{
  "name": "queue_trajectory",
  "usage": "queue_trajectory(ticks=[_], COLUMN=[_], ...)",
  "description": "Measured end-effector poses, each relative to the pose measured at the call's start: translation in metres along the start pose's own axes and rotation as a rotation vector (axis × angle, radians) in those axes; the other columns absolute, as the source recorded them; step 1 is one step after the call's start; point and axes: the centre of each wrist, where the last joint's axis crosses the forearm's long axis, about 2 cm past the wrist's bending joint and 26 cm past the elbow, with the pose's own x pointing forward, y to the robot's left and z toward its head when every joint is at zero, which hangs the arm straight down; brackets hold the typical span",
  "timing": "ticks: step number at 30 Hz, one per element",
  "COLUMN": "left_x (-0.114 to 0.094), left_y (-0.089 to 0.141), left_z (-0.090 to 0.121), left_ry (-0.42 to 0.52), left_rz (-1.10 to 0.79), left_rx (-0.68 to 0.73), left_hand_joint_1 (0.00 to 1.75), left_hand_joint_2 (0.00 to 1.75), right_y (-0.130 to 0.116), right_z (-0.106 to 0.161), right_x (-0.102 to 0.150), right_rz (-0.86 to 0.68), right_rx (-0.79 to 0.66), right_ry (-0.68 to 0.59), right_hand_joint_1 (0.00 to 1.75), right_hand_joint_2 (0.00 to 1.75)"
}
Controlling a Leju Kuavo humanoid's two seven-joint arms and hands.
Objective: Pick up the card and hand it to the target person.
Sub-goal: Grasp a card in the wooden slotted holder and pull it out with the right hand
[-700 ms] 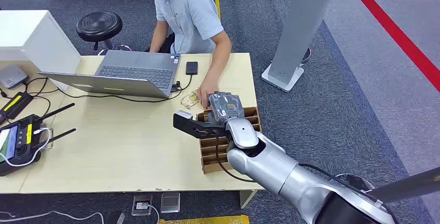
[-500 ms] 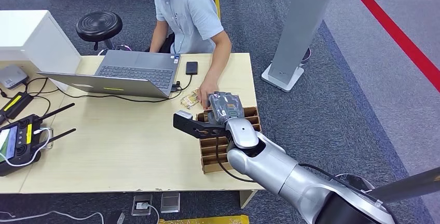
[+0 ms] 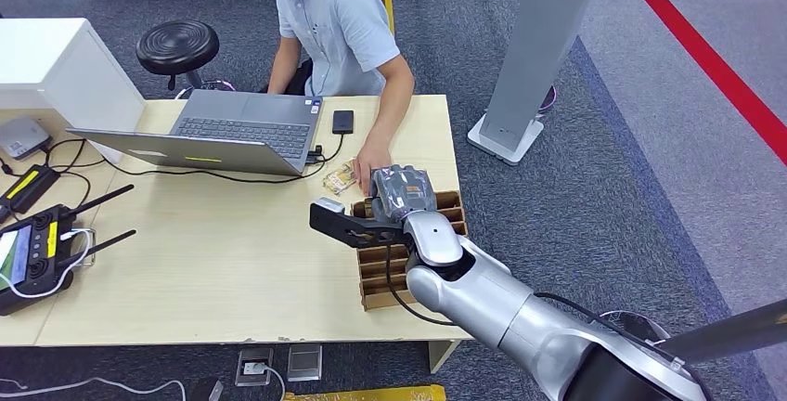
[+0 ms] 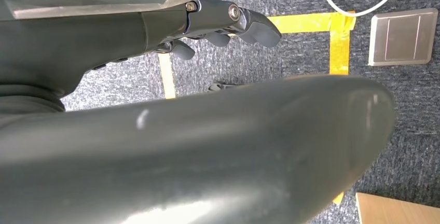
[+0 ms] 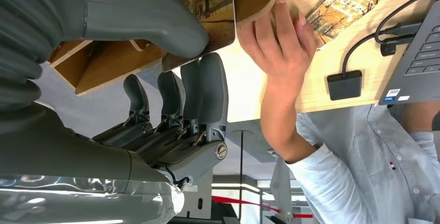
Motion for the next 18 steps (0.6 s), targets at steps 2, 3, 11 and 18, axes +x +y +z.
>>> queue_trajectory(ticks=[2,3,11,18], left_x=[0.0,0.0,0.0,0.0002], left_y=[0.0001,0.0001,0.0001,0.0002], left_z=[0.0,0.0,0.0,0.0], left_ry=[0.0,0.0,-0.001,-0.01], left_rz=[0.0,0.0,0.0,-0.02], left_rx=[0.0,0.0,0.0,0.009], left_hand_joint_1=[0.0,0.0,0.0,0.0], left_hand_joint_2=[0.0,0.0,0.0,0.0], right_y=[0.0,0.0,0.0001,-0.0002], right_z=[0.0,-0.0001,-0.0002,-0.0003], right_x=[0.0,-0.0001,-0.0003,-0.0003], right_rz=[-0.001,-0.001,-0.006,-0.01], right_rx=[0.0,0.0,0.005,0.007], right_ry=[0.0,0.0,-0.003,-0.005], right_hand_joint_1=[1.28,1.3,1.36,1.36], right_hand_joint_2=[1.75,1.75,1.75,1.75])
